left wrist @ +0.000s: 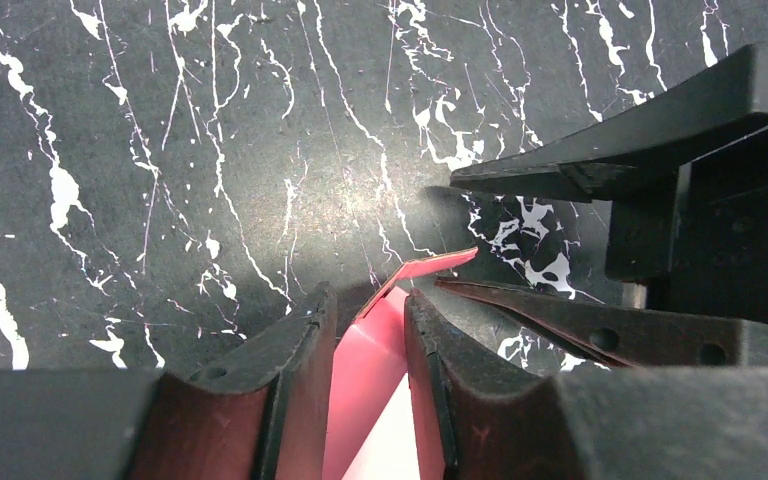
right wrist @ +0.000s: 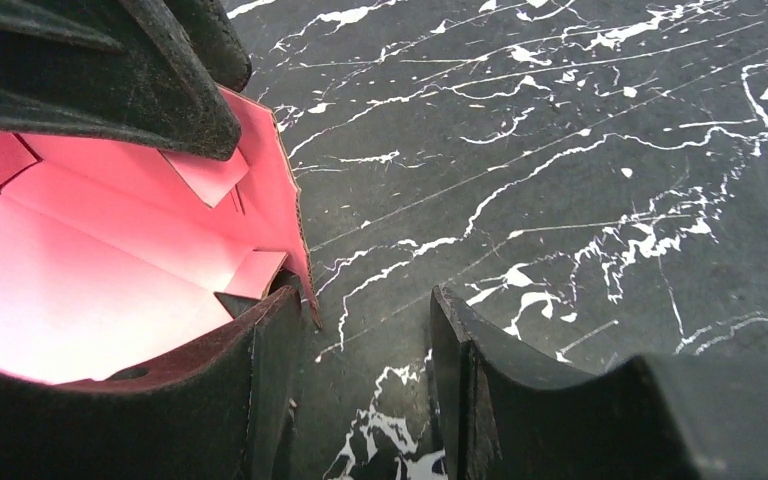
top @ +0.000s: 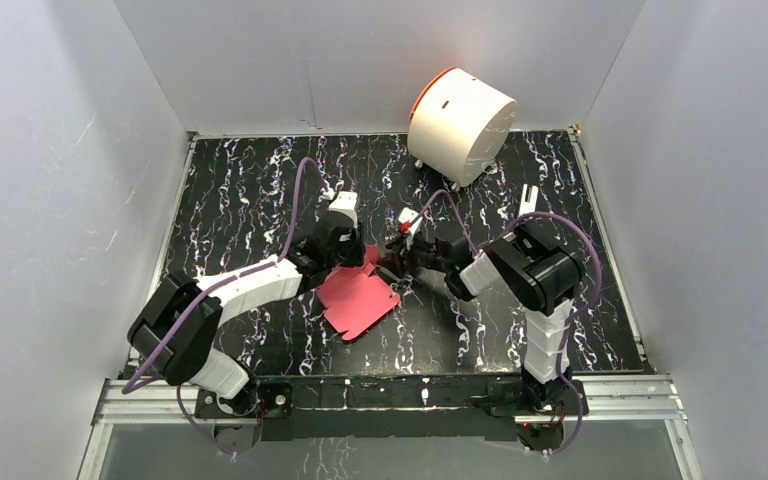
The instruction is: Fold the paper box
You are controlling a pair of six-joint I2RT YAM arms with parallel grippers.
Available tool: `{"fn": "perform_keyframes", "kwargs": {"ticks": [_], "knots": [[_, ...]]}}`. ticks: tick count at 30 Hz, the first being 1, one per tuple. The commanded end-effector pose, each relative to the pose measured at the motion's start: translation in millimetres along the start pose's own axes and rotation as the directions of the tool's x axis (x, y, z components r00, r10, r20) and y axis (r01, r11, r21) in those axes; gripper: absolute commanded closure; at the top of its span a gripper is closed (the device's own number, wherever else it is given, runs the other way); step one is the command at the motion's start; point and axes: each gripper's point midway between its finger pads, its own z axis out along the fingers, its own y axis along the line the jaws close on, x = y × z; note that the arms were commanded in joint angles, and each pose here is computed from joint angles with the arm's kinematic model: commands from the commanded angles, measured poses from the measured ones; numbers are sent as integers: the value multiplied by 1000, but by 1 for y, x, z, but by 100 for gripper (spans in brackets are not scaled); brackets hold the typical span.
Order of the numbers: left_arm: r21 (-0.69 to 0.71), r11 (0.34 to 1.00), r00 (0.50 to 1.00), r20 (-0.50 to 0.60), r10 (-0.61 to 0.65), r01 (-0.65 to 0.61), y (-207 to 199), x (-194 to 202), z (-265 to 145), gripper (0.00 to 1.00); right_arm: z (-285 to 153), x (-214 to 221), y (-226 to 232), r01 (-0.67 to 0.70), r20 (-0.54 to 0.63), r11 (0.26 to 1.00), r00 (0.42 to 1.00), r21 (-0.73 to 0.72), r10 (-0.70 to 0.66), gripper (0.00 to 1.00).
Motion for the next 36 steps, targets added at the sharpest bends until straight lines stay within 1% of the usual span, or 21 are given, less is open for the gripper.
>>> {"fn": "perform_keyframes", "kwargs": {"ticks": [1,8,12,18,26,31,36], "knots": [[-1,1000,999,-37,26,-26,6,12,-8,72,12,-4,2,3,24,999,1000,-46,-2,41],[13,1000,999,-36,25,-25,4,13,-7,72,20,8,10,-2,5,995,1000,-102,3,40],[20,999,999,-39,26,-25,3,14,-6,72,22,4,23,-2,28,986,1000,-167,7,39],[35,999,999,-36,27,-25,0,13,-7,73,24,-6,32,18,71,975,997,-222,-3,35],[85,996,999,-25,32,-30,-8,12,-8,74,31,-12,32,37,99,969,995,-243,-13,34],[115,993,999,-27,34,-30,-13,12,-9,74,37,-16,32,47,115,965,993,-257,-18,37],[124,992,999,-28,34,-30,-15,13,-10,75,36,-21,35,57,136,961,990,-270,-20,48]]}}
